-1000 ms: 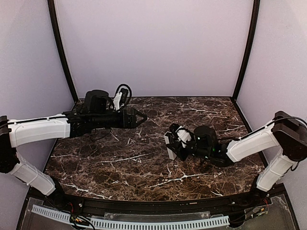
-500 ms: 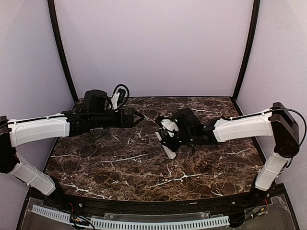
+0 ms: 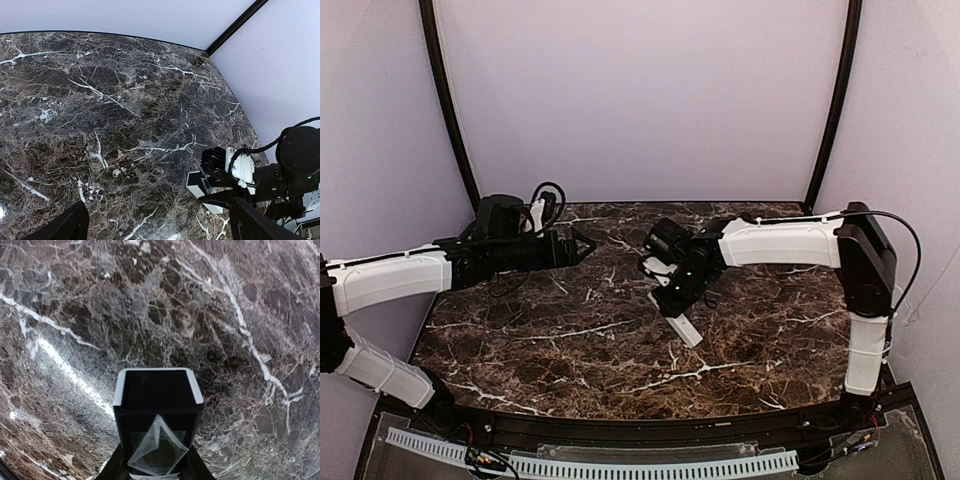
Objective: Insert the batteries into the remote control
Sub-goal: Place the remote control at the center of the board, then reset both arms
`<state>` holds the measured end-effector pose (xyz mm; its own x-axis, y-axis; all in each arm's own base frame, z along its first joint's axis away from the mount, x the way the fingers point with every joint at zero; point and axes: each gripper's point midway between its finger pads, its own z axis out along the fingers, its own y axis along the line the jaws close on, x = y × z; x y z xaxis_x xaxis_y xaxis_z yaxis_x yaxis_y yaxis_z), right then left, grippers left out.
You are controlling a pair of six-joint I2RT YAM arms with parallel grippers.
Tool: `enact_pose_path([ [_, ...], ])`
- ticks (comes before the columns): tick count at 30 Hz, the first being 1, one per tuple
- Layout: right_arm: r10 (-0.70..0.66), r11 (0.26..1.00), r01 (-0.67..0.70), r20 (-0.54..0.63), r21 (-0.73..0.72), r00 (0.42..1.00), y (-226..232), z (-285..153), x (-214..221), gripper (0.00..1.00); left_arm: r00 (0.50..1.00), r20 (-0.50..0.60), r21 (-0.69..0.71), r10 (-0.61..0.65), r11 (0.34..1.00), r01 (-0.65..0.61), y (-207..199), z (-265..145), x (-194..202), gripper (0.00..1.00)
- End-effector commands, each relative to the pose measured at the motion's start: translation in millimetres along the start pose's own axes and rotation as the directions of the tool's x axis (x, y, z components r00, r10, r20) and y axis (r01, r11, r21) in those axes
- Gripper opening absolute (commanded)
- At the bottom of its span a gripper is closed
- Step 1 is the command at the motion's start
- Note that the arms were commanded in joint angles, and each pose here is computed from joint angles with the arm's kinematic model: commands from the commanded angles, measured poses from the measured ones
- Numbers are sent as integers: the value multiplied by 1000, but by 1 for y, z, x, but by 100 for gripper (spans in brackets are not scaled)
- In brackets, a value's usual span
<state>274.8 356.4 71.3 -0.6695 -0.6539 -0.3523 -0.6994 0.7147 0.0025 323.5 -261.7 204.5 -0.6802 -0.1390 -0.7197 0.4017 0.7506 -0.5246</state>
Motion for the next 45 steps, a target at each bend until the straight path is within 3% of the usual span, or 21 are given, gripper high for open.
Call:
enact_pose_path([
  [1,52,999,-53,-150,-1,987,-2,10,28,0,1000,7,3,-11,1000,11,4,-6,4,99],
  [6,62,998,-60,-206,14,977,-6,26,33,0,1000,1,5,-21,1000,21,9,-6,11,99],
  [16,70,997,-71,-249,5,966,-9,49,28,16,999,2,14,-36,999,36,14,-6,12,99],
  [19,74,996,-81,-257,-20,964,-6,51,28,34,999,4,15,-37,999,37,15,-5,12,98],
  [23,84,991,-106,-226,-87,971,3,44,19,49,999,3,23,-43,999,42,15,-4,10,99],
  [28,113,972,-129,-91,-197,989,8,13,-4,65,999,-1,36,-47,998,47,13,-3,10,99],
  [29,124,968,-133,-54,-211,991,6,4,-8,80,999,-3,38,-49,998,49,13,-3,10,99],
  [31,152,965,-149,0,-216,988,-6,-10,-12,89,999,-11,44,-51,998,52,12,-2,11,99],
  [35,224,962,-209,69,-177,972,-42,-26,1,91,998,-20,42,-54,998,55,13,-1,13,99],
  [40,281,959,-280,20,-49,960,-82,-12,45,91,998,-23,33,-55,998,55,14,-1,12,99],
  [45,294,956,-294,-29,2,955,-89,4,73,90,997,-37,40,-62,997,64,13,3,13,99],
])
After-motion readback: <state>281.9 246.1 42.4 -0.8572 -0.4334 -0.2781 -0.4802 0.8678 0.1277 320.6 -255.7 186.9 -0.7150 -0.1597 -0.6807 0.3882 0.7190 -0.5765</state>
